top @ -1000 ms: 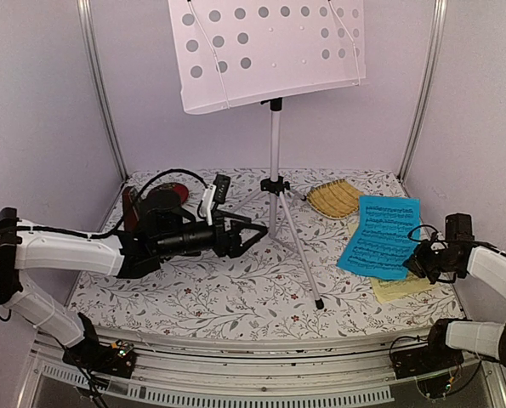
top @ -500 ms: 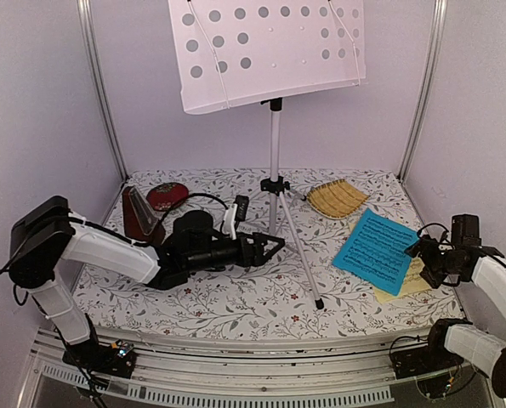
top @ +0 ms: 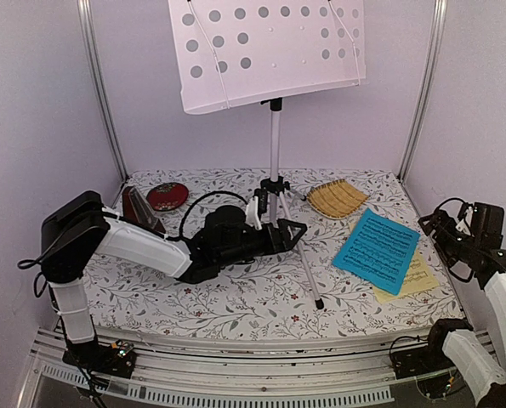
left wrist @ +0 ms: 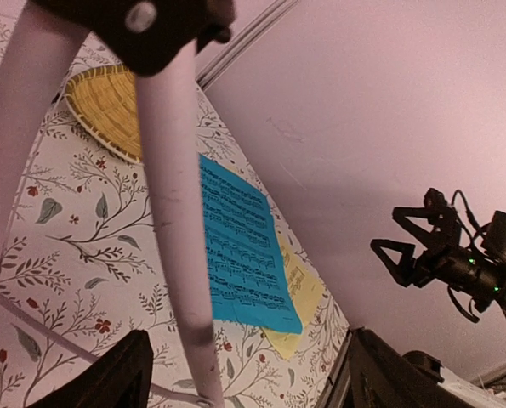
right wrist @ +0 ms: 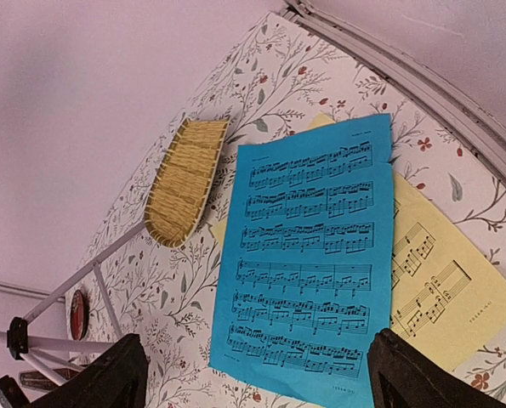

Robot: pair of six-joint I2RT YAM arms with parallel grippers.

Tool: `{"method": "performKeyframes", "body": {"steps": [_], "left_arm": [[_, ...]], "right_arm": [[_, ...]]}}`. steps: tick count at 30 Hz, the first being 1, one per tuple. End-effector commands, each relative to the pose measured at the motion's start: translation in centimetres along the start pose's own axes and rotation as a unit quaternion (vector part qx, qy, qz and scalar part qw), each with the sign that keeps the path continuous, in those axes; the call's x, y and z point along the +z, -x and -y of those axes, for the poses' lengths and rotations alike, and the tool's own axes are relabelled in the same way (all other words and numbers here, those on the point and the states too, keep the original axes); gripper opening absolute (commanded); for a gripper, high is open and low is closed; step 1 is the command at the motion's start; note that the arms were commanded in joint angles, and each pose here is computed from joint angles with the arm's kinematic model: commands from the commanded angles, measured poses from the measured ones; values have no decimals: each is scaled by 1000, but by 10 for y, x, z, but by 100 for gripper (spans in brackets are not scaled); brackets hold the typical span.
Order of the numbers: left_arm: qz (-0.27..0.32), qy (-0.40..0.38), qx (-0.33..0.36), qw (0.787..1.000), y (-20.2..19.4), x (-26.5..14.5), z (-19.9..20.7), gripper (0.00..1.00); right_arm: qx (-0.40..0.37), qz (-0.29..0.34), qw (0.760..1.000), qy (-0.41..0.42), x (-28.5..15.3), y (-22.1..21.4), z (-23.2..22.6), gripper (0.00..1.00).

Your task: Pack up the instrument practice props

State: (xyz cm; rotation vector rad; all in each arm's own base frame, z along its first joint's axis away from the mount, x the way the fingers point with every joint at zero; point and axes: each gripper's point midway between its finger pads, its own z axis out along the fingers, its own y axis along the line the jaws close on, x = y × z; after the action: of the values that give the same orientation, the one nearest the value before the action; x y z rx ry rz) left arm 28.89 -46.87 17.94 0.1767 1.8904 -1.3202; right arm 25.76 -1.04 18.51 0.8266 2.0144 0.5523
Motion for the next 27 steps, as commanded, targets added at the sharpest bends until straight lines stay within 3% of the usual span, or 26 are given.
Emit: {"method": "performKeyframes", "body": {"steps": [1,5,12,20,27], "left_arm": [[-6,38,-11,999,-9,11,-13,82],[-15,39,-11,999,-20,23,-21,75],[-8,32,-3,999,-23,38,-23,47],[-17,34,44,998,-19,28,-19,2],[-89,-33,170,981,-20,-20,3,0]], "right_arm": [[-32,-10,997,66,-2,3,-28,90],[-57,-8,995,85,-2,7,-38,83],[-95,-59,985,129,10,-16,-58,80],[-122,-80,974,172,17,-34,-88,80],[-128,-81,962,227,19,-44,-123,80]]}}
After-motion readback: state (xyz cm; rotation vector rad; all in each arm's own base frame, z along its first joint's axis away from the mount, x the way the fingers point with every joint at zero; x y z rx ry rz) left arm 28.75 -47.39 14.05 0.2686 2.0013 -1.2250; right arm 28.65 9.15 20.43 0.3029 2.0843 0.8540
